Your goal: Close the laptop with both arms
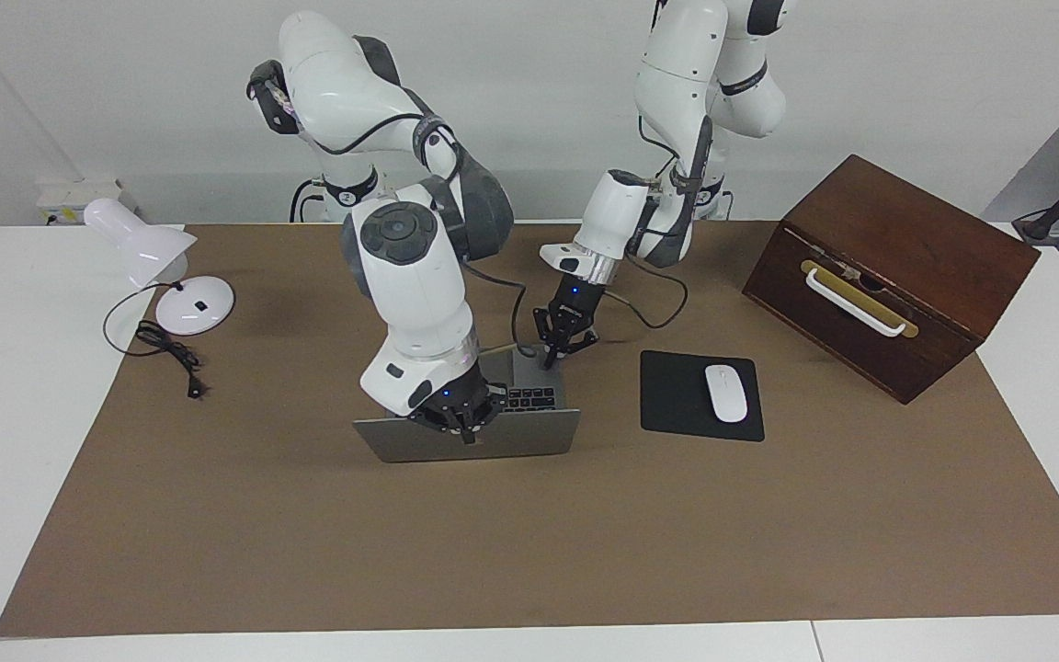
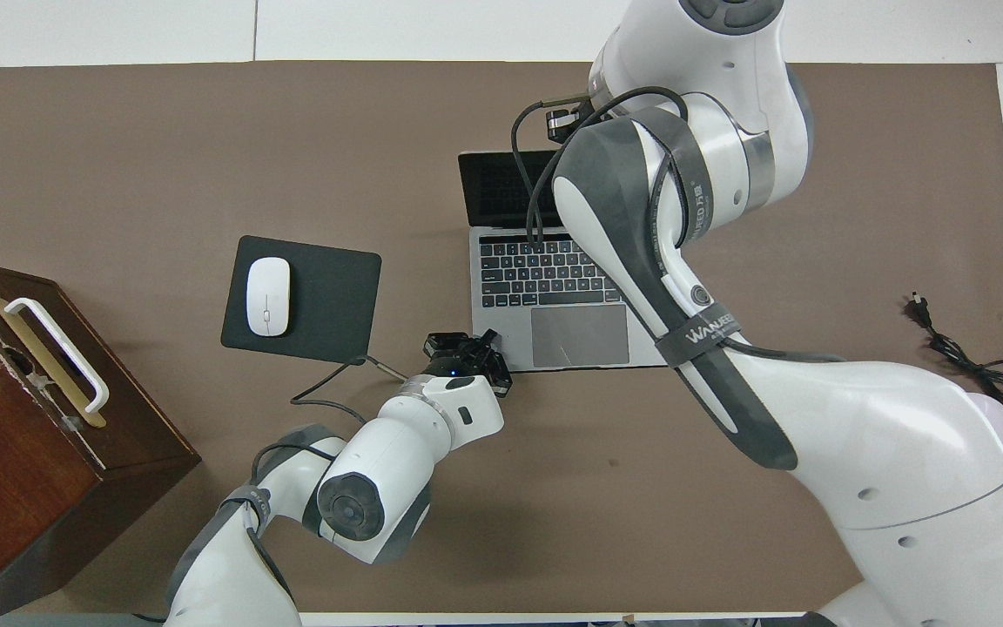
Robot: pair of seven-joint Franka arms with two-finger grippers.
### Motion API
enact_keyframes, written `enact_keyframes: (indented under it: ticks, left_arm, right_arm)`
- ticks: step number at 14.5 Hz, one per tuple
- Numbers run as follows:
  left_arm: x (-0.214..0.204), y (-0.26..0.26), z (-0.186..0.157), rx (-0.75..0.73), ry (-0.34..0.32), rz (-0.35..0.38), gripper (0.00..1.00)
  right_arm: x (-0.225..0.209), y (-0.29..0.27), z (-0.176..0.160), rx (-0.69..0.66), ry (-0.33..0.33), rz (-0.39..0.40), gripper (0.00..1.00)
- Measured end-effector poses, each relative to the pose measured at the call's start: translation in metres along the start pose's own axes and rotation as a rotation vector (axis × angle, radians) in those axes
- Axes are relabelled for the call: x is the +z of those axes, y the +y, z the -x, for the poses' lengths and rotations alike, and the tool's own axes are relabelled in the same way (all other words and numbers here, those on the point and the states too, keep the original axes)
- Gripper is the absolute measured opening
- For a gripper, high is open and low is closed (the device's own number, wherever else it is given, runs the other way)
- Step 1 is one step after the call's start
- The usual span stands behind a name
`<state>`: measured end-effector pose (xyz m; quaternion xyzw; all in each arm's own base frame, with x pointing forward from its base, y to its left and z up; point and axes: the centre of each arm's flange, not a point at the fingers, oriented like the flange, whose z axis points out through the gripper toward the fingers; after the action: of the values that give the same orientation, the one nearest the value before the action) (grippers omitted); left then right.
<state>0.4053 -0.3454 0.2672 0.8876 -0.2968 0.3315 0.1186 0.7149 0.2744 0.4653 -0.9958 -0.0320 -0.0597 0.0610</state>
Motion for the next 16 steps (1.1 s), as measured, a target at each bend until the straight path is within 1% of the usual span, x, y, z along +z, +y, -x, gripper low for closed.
enact_keyframes:
  ticks: [2, 4, 6, 7, 9, 11, 13, 16]
  left_arm:
    - [-0.001, -0.002, 0.002, 0.007, 0.006, -0.002, 0.01]
    - [-0.001, -0.002, 0.002, 0.01, 0.007, -0.002, 0.01]
    - [-0.001, -0.002, 0.003, 0.019, 0.008, -0.002, 0.01]
    - [-0.001, -0.002, 0.003, 0.025, 0.009, -0.002, 0.01]
    - [-0.001, -0.002, 0.003, 0.033, 0.011, -0.001, 0.01]
    - [-0.001, -0.002, 0.003, 0.039, 0.011, -0.001, 0.01]
    - [-0.001, -0.002, 0.003, 0.042, 0.013, -0.001, 0.01]
    - [-0.001, -0.002, 0.004, 0.047, 0.015, -0.001, 0.01]
  right_arm:
    - [0.0, 0.006, 0.0, 0.036, -0.03, -0.067, 0.01]
    - [0.0, 0.015, 0.001, 0.067, -0.064, -0.109, 0.01]
    - [-0.001, 0.017, 0.007, 0.094, -0.109, -0.108, 0.01]
    - [0.006, 0.018, 0.011, 0.104, -0.147, -0.096, 0.01]
    - [0.028, 0.022, 0.018, 0.114, -0.196, -0.08, 0.01]
    - [0.043, 0.025, 0.023, 0.131, -0.234, -0.093, 0.01]
    - [0.05, 0.033, 0.024, 0.157, -0.263, -0.123, 0.01]
    - [0.06, 0.041, 0.028, 0.174, -0.29, -0.124, 0.01]
